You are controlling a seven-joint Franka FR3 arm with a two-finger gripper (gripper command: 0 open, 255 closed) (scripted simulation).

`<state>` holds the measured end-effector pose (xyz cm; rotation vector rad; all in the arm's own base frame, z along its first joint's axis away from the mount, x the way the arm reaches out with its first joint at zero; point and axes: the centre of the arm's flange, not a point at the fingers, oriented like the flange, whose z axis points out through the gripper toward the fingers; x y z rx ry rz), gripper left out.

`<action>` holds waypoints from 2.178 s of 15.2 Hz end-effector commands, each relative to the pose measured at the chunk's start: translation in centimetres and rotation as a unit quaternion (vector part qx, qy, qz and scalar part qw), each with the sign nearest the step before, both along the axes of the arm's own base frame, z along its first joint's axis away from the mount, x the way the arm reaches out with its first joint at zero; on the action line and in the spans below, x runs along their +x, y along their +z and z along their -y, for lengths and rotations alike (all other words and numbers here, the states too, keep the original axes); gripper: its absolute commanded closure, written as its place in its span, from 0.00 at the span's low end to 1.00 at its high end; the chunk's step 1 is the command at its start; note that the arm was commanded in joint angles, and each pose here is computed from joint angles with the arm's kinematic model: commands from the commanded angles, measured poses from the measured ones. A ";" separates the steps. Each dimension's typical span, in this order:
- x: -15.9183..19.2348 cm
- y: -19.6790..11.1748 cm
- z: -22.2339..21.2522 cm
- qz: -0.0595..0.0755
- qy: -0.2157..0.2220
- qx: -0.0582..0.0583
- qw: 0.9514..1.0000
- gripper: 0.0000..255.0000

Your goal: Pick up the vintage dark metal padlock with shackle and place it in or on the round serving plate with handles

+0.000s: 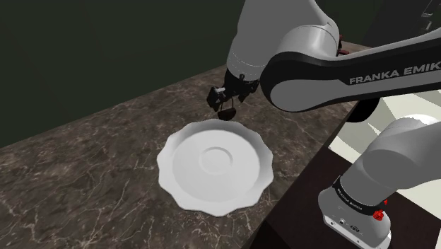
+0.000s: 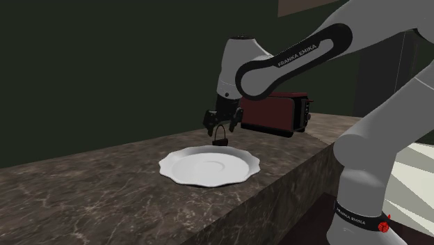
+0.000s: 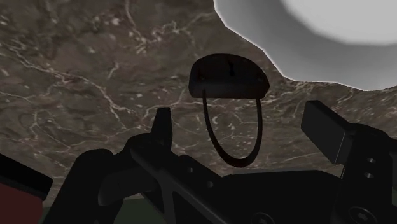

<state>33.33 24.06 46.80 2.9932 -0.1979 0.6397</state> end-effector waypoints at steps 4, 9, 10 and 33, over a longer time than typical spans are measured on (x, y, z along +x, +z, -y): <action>0.0 0.0 0.0 0.000 0.000 0.000 1.000 1.00; 0.0 0.0 0.0 0.000 0.000 0.000 1.000 1.00; 0.0 0.0 0.0 0.000 0.000 0.000 1.000 1.00; -3.5 9.9 -3.9 0.000 0.000 0.000 1.000 1.00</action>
